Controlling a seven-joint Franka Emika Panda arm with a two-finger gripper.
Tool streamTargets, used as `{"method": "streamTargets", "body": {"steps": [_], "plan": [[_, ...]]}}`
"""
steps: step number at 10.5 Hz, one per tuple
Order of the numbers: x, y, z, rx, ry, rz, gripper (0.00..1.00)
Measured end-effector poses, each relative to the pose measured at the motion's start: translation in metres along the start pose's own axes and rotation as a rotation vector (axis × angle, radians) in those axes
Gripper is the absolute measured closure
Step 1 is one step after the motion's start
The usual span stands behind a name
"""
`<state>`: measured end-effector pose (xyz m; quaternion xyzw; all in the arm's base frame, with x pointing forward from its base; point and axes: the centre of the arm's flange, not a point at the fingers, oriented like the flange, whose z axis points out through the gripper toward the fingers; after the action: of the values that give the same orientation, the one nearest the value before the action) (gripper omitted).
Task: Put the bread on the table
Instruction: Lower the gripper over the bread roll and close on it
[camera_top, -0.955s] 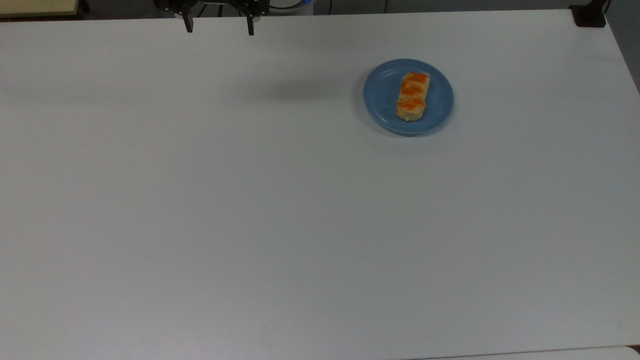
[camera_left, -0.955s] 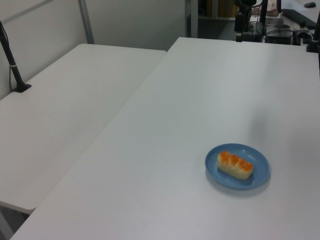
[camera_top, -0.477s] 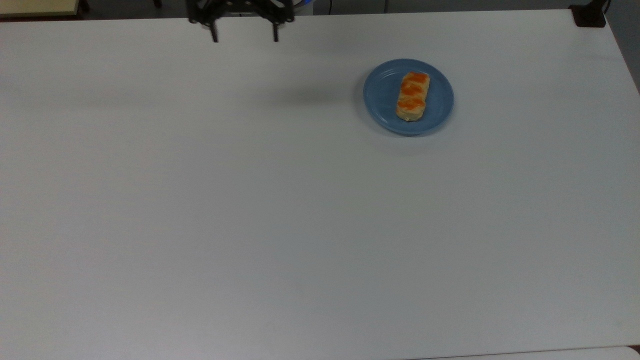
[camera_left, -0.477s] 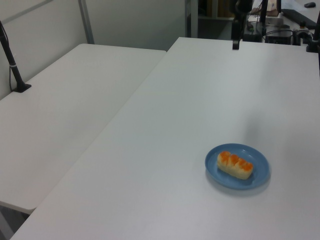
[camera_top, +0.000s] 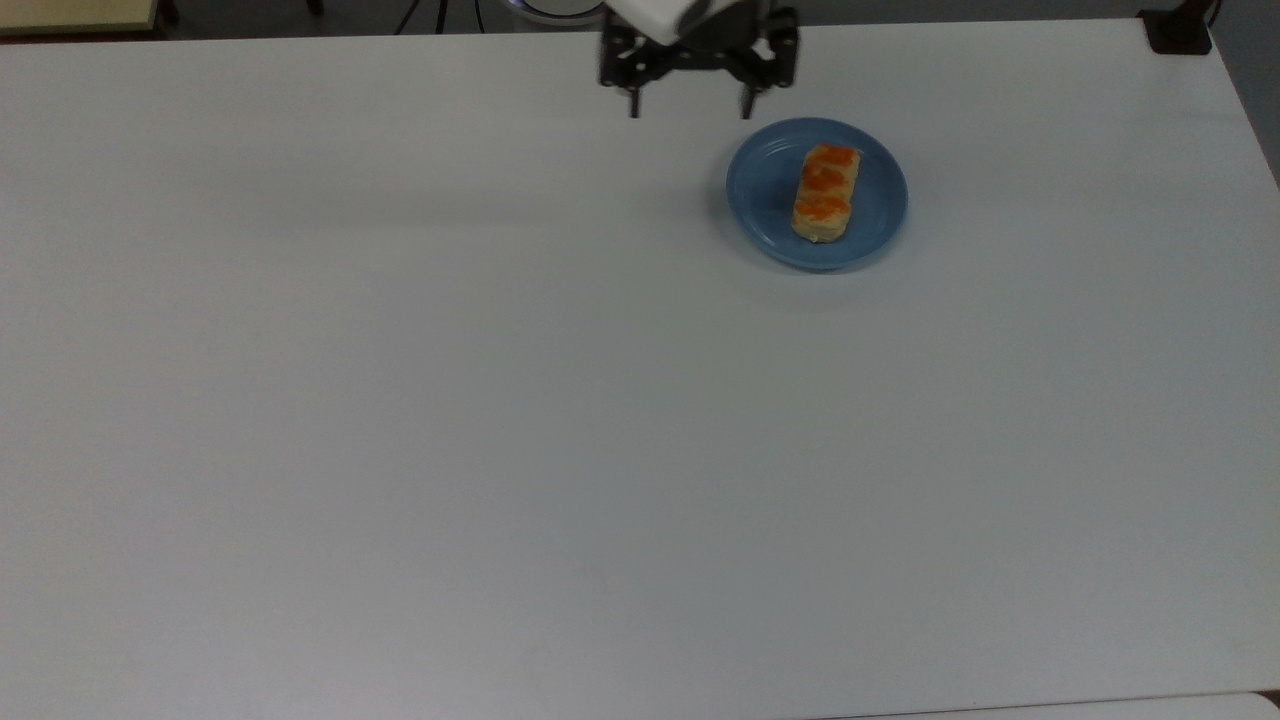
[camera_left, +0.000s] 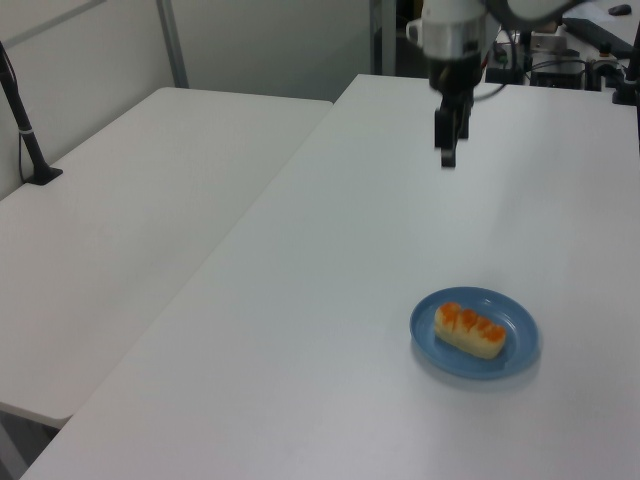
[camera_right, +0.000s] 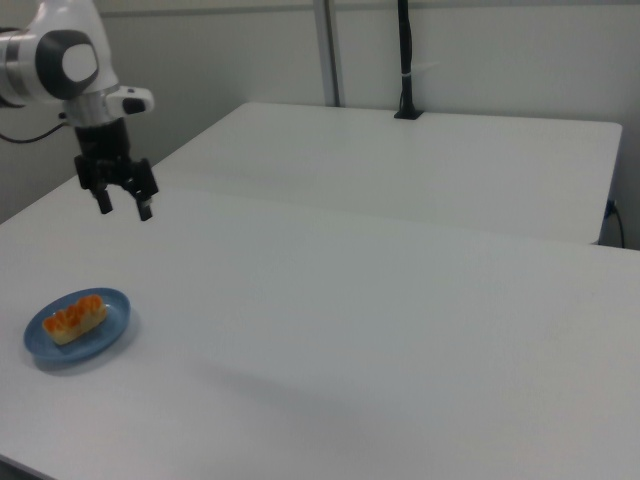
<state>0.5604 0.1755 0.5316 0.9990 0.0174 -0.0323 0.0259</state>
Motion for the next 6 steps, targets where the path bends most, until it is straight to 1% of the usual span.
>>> {"method": "streamTargets", "body": {"steps": [2,3,6], "plan": [[-0.002,-0.051,0.028,-0.004,-0.003,0.066,0.0],[-0.006,-0.074,0.049,-0.009,-0.012,0.104,0.0],[-0.023,-0.14,0.129,-0.024,-0.03,0.2,0.0]]}}
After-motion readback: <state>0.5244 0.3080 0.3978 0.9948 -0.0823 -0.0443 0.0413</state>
